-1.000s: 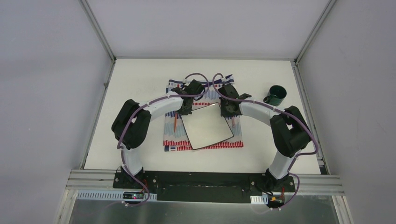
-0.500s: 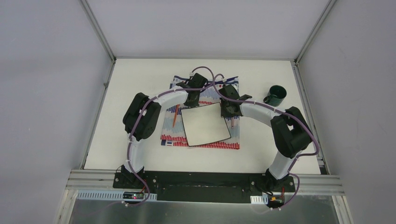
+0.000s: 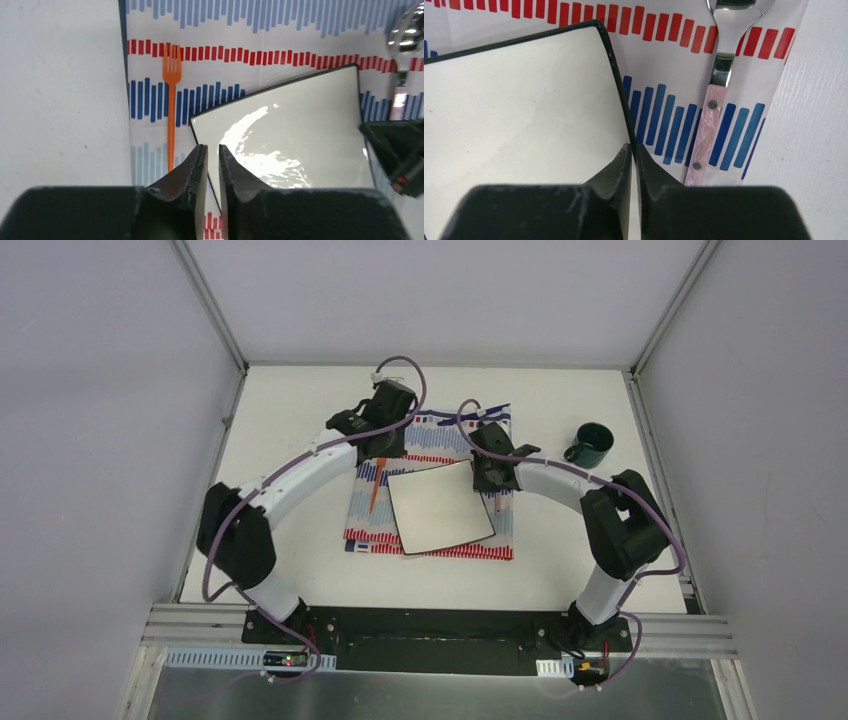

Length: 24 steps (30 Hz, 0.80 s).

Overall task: Set the dinner table for one person
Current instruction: Adjust the plate on the napkin.

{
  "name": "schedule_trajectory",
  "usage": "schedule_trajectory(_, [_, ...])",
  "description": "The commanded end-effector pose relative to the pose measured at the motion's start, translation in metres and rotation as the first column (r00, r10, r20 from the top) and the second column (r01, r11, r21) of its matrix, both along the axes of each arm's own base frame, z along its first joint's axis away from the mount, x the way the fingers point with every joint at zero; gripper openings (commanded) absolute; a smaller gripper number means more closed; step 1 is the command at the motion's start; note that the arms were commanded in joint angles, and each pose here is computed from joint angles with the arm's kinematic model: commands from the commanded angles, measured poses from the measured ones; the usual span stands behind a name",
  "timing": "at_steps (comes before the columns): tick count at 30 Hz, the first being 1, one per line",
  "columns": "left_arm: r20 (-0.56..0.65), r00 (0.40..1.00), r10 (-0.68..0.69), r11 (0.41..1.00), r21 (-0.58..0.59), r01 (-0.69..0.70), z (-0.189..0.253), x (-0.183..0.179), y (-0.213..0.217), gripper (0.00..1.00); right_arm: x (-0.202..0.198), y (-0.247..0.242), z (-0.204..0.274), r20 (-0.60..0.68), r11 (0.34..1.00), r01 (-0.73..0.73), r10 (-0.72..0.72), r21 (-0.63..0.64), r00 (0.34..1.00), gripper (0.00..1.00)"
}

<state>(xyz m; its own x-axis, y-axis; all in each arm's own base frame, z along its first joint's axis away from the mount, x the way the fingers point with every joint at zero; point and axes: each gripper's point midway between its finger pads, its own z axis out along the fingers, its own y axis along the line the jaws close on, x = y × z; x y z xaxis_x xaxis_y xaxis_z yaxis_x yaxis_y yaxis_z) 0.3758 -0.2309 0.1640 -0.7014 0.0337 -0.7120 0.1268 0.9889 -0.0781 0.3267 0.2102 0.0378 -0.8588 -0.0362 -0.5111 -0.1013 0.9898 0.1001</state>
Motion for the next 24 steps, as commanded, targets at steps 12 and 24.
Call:
schedule_trajectory(12, [0.009, 1.0, 0.017, 0.959, -0.283, -0.014, 0.021, -0.093, 0.032, 0.44, -0.028, -0.001, 0.002, -0.064, 0.999, -0.039, 0.041, 0.035, 0.997, 0.31])
schedule_trajectory(24, [-0.035, 0.997, -0.071, 0.915, -0.401, 0.052, -0.024, -0.101, 0.003, 0.51, -0.038, 0.001, -0.001, -0.073, 0.996, -0.032, 0.038, 0.08, 0.997, 0.38])
